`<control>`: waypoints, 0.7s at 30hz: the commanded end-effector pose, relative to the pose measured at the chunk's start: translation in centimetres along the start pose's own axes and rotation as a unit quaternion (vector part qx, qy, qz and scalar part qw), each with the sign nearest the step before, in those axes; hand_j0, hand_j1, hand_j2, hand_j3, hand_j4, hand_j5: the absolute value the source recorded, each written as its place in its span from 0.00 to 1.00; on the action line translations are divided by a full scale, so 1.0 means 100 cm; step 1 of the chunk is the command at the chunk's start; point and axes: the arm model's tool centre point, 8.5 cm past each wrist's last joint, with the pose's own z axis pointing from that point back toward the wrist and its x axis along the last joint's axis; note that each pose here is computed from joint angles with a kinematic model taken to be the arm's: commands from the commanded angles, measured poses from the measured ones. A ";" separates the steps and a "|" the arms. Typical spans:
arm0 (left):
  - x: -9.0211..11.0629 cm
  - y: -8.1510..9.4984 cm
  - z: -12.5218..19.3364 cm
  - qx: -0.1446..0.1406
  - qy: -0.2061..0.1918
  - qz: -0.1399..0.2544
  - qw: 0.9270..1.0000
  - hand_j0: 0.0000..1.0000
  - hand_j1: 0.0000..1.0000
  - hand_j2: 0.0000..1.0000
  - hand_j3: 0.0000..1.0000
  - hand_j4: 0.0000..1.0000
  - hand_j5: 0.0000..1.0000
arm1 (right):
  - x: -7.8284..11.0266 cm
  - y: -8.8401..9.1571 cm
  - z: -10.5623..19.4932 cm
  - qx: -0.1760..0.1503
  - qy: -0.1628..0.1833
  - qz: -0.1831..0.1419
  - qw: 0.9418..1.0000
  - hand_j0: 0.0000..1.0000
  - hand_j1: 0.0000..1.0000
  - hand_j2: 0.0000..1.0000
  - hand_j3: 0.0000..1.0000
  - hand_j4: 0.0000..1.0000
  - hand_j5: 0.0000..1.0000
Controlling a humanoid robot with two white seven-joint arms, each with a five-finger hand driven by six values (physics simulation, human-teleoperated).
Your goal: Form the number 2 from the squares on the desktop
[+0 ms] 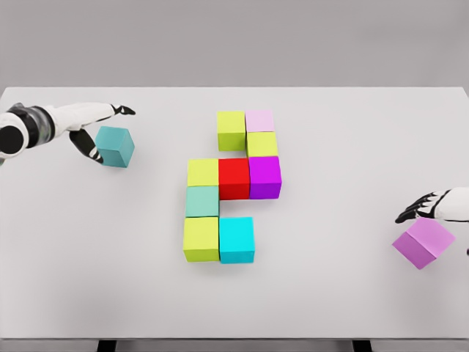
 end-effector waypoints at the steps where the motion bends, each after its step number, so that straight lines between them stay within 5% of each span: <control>1: -0.001 -0.004 -0.004 -0.005 0.003 0.001 1.000 1.00 1.00 1.00 1.00 1.00 1.00 | -0.004 0.000 -0.005 0.000 0.002 -0.001 1.000 1.00 1.00 1.00 1.00 1.00 1.00; 21: -0.011 -0.015 -0.023 -0.022 0.027 0.011 0.999 1.00 1.00 1.00 1.00 1.00 1.00 | -0.001 0.009 -0.021 0.021 -0.005 0.010 1.000 1.00 1.00 1.00 1.00 1.00 1.00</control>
